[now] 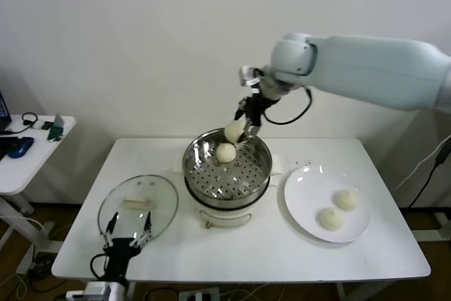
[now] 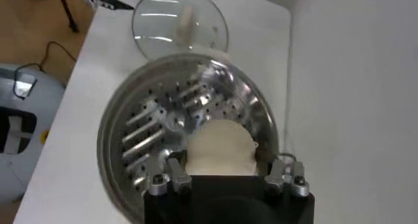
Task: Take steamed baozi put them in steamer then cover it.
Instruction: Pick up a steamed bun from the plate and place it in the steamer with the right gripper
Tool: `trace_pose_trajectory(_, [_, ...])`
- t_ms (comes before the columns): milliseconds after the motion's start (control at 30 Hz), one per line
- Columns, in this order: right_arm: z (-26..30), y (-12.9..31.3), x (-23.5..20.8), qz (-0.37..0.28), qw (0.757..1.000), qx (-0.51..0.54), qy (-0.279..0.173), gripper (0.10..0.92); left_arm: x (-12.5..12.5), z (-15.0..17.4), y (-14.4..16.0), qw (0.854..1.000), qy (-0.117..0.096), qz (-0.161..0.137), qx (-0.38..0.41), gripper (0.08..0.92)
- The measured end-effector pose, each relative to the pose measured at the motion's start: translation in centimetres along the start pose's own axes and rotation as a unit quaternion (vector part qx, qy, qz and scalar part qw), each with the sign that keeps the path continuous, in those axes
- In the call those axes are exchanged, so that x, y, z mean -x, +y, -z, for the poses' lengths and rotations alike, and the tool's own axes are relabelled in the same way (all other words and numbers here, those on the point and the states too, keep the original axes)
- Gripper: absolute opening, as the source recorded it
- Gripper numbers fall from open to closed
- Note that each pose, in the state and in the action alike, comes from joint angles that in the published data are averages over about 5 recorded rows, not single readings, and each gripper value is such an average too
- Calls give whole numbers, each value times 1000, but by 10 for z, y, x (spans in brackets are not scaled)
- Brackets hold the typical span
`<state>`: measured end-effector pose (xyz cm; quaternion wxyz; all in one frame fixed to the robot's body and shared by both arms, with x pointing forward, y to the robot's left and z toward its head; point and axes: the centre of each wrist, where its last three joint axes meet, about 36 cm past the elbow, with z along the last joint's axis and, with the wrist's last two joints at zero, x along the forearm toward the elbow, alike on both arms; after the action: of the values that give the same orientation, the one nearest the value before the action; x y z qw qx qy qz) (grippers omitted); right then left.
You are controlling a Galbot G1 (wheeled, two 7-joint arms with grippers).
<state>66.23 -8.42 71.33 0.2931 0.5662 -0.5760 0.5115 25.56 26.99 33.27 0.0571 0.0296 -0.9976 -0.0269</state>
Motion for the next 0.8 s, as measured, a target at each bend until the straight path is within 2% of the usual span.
trace_pose_trajectory(433, [28,-1,103,21,1000,-13,16,696,-3,-6,1,1000,4,2,0,823])
trace_pose_trajectory(800, [24,7,147,25,999,-12,31,698,-6,-12,1,1000,8,-1,1,823])
